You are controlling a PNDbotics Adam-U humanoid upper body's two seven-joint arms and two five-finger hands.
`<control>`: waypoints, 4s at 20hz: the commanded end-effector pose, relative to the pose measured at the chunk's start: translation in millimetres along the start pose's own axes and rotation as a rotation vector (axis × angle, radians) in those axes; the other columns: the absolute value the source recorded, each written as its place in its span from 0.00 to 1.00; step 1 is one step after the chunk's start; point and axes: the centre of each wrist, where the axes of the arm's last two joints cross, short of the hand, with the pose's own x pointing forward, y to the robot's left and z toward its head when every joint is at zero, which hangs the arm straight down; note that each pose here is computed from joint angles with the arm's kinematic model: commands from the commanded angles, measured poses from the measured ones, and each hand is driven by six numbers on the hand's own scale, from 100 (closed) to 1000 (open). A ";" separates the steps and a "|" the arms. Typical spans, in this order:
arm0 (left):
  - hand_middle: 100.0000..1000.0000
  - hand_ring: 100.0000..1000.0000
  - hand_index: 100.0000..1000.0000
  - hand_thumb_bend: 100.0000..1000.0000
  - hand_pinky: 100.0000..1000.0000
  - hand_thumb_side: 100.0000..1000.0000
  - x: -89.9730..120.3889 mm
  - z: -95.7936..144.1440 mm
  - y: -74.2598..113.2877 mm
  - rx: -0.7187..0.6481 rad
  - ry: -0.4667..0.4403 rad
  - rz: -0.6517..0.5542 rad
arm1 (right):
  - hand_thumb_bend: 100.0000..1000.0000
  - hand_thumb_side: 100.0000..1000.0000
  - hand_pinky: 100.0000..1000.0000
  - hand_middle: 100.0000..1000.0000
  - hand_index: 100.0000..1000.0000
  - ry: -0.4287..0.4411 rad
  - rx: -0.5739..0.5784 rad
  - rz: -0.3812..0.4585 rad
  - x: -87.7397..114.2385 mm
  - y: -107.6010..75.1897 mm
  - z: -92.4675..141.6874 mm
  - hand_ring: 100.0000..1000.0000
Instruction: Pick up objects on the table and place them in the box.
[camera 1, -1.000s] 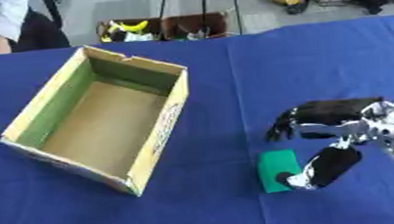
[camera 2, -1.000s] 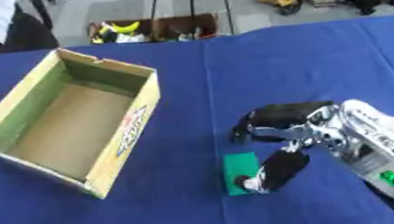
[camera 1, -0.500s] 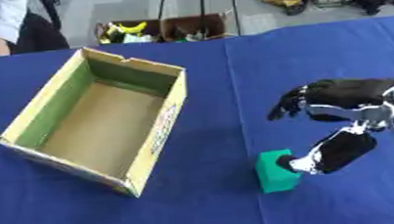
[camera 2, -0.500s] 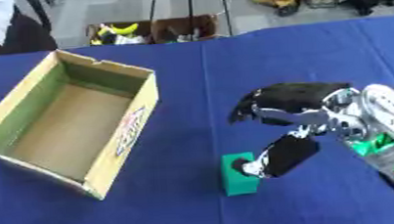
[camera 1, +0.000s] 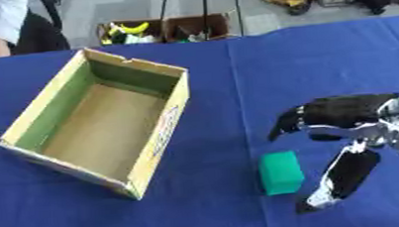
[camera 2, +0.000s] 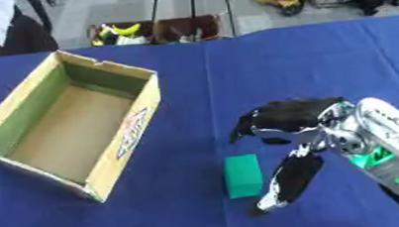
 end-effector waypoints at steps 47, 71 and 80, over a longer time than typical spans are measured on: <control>0.57 0.53 0.81 0.06 0.16 0.91 7.0 -3.7 1.4 -0.008 -0.034 -0.009 | 0.35 0.26 0.56 0.59 0.73 0.080 -0.027 -0.021 -11.5 17.9 -27.8 0.62; 0.58 0.53 0.81 0.06 0.16 0.91 7.1 -4.1 1.7 -0.008 -0.031 -0.012 | 0.00 0.26 0.46 0.41 0.52 0.144 -0.266 -0.108 -12.1 1.6 -13.9 0.54; 0.58 0.53 0.81 0.06 0.16 0.91 6.9 -3.9 1.9 -0.010 -0.028 -0.015 | 0.00 0.28 0.43 0.36 0.48 0.175 -0.397 -0.138 -8.5 -12.5 -0.9 0.51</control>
